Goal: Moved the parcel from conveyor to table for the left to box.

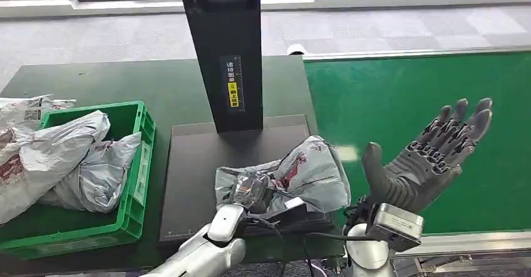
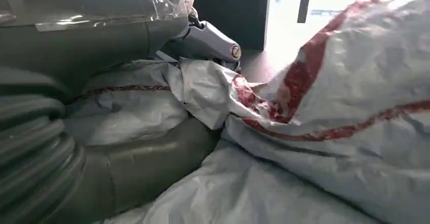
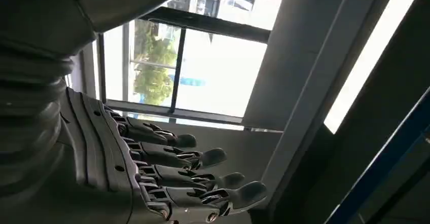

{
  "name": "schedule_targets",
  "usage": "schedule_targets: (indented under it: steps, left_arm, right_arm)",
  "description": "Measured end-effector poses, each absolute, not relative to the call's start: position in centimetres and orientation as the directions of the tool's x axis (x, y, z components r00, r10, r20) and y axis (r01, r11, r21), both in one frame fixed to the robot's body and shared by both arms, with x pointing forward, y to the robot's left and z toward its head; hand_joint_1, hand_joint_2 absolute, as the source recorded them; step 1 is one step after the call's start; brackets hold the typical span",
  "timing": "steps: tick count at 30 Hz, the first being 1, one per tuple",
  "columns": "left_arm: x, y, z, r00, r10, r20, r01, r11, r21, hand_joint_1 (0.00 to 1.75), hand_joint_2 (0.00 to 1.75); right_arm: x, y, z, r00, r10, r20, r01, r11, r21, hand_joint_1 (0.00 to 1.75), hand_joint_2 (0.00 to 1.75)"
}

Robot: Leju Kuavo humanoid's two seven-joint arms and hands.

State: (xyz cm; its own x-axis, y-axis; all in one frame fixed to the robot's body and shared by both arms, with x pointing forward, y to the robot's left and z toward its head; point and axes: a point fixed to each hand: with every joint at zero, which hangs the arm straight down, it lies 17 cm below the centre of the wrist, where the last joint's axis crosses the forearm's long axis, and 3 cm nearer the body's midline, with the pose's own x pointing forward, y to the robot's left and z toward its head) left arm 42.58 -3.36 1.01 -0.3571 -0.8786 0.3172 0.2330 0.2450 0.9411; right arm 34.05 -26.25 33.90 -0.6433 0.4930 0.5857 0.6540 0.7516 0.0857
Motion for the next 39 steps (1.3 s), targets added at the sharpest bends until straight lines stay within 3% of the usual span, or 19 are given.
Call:
schedule_targets:
  steps: [4, 9, 13, 19, 22, 27, 39]
  left_arm:
    - [42.8, -3.3, 1.6, -0.371, -0.879, 0.298, 0.194, 0.240, 0.951, 1.75, 1.75]
    - [42.6, -3.4, 5.7, -0.457, -0.880, 0.127, -0.063, 0.174, 0.983, 1.75, 1.75]
    - [43.7, -1.5, 9.6, -0.434, -0.897, 0.083, -0.207, 0.189, 0.960, 1.75, 1.75]
    - [47.7, 12.0, 21.9, -0.177, -0.979, 0.106, -0.563, 0.189, 0.805, 1.75, 1.75]
    - [47.2, 17.6, 27.8, -0.146, -0.987, 0.074, -0.695, 0.156, 0.702, 1.75, 1.75]
    - [44.8, 20.7, 32.9, -0.165, -0.986, -0.004, -0.793, 0.130, 0.595, 1.75, 1.75]
    - [42.5, 25.4, 36.6, -0.084, -0.996, 0.022, -0.860, 0.083, 0.503, 1.75, 1.75]
  right_arm:
    - [34.1, -26.3, 33.8, -0.640, 0.495, 0.588, 0.656, 0.750, 0.083, 0.00, 1.75]
    - [34.0, -26.4, 33.4, -0.633, 0.497, 0.594, 0.659, 0.749, 0.076, 0.00, 1.75]
    - [33.9, -26.6, 33.0, -0.625, 0.499, 0.600, 0.663, 0.746, 0.069, 0.00, 1.75]
    - [33.3, -27.6, 32.3, -0.606, 0.498, 0.620, 0.676, 0.733, 0.072, 0.00, 1.75]
    - [33.0, -28.0, 32.0, -0.599, 0.500, 0.626, 0.683, 0.727, 0.073, 0.00, 1.75]
    - [32.8, -28.1, 32.0, -0.596, 0.501, 0.627, 0.685, 0.725, 0.072, 0.00, 1.75]
    - [32.7, -28.3, 31.9, -0.593, 0.505, 0.627, 0.690, 0.720, 0.072, 0.00, 1.75]
